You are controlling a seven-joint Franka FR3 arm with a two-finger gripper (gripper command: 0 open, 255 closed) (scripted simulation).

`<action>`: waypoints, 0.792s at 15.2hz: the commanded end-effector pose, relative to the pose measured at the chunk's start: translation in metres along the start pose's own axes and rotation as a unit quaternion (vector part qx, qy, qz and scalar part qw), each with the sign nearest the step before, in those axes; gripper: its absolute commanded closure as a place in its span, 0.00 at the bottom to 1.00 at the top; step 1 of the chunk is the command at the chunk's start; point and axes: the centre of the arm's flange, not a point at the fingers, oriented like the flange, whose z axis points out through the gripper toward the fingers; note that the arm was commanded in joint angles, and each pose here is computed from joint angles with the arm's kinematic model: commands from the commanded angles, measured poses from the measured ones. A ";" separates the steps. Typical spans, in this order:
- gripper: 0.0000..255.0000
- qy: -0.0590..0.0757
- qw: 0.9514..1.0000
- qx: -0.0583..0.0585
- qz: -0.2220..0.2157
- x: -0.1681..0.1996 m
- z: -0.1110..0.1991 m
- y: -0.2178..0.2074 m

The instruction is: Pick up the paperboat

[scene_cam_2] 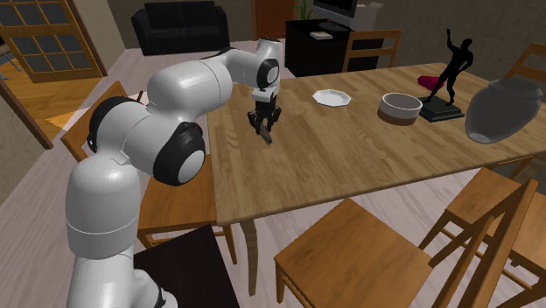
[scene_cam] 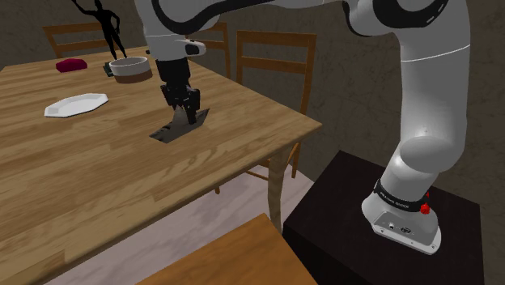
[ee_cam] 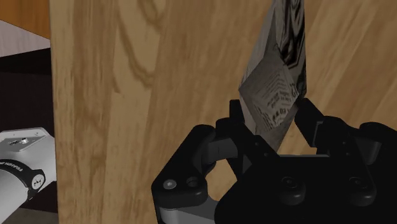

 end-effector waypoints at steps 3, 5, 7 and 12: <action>1.00 0.000 1.000 0.000 0.000 0.000 0.000 0.000; 1.00 0.000 1.000 0.000 0.000 0.000 0.000 0.000; 1.00 0.000 1.000 0.000 0.000 0.001 0.000 0.000; 1.00 0.000 1.000 0.000 0.000 -0.001 -0.026 0.002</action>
